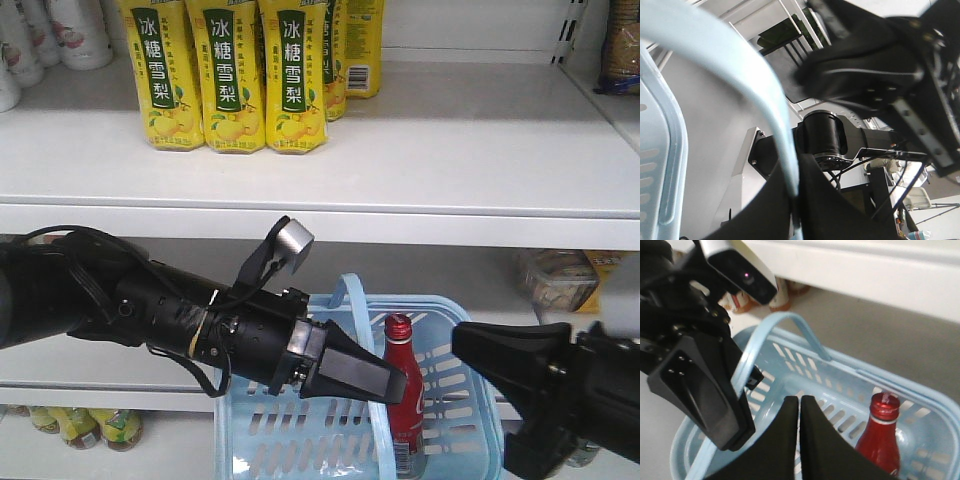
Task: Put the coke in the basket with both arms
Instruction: 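Open the right gripper and withdraw it from the basket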
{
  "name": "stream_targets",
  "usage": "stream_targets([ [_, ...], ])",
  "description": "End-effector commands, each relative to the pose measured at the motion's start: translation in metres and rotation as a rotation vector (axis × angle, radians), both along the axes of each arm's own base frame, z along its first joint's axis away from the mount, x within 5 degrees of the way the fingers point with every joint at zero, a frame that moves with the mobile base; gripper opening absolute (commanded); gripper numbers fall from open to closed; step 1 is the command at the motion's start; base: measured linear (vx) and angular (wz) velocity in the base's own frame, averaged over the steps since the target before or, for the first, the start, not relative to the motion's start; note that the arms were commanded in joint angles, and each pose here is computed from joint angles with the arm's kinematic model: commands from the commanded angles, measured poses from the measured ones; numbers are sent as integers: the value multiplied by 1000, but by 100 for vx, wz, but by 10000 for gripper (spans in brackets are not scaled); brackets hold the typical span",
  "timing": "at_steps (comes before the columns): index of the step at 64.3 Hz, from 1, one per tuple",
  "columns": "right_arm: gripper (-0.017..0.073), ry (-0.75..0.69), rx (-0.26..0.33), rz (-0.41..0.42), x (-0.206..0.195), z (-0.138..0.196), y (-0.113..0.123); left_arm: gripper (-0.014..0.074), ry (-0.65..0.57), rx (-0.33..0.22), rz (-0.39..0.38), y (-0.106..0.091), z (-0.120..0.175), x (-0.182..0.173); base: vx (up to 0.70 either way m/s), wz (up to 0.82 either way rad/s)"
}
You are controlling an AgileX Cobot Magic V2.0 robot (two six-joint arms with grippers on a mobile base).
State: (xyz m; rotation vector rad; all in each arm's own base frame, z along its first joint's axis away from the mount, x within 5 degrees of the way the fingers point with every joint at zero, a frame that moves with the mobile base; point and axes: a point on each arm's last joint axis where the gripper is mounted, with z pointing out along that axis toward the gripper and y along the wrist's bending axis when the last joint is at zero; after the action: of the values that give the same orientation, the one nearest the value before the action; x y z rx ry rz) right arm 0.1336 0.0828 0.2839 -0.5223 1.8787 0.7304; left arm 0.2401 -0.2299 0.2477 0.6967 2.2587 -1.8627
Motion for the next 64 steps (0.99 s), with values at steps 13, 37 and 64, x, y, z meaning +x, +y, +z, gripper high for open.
stream_targets([
  [13, -5, -201, 14, -215, -47, -22, -32, -5, 8, -196, -115, 2, 38, -15, 0, 0],
  [37, -5, -230, 15, -244, -69, -64, -40, -5, 8, -196, -115, 2, 38, -15, 0, 0],
  [64, -5, -228, 15, -243, -69, -64, -40, -5, 8, -196, -115, 2, 38, -15, 0, 0],
])
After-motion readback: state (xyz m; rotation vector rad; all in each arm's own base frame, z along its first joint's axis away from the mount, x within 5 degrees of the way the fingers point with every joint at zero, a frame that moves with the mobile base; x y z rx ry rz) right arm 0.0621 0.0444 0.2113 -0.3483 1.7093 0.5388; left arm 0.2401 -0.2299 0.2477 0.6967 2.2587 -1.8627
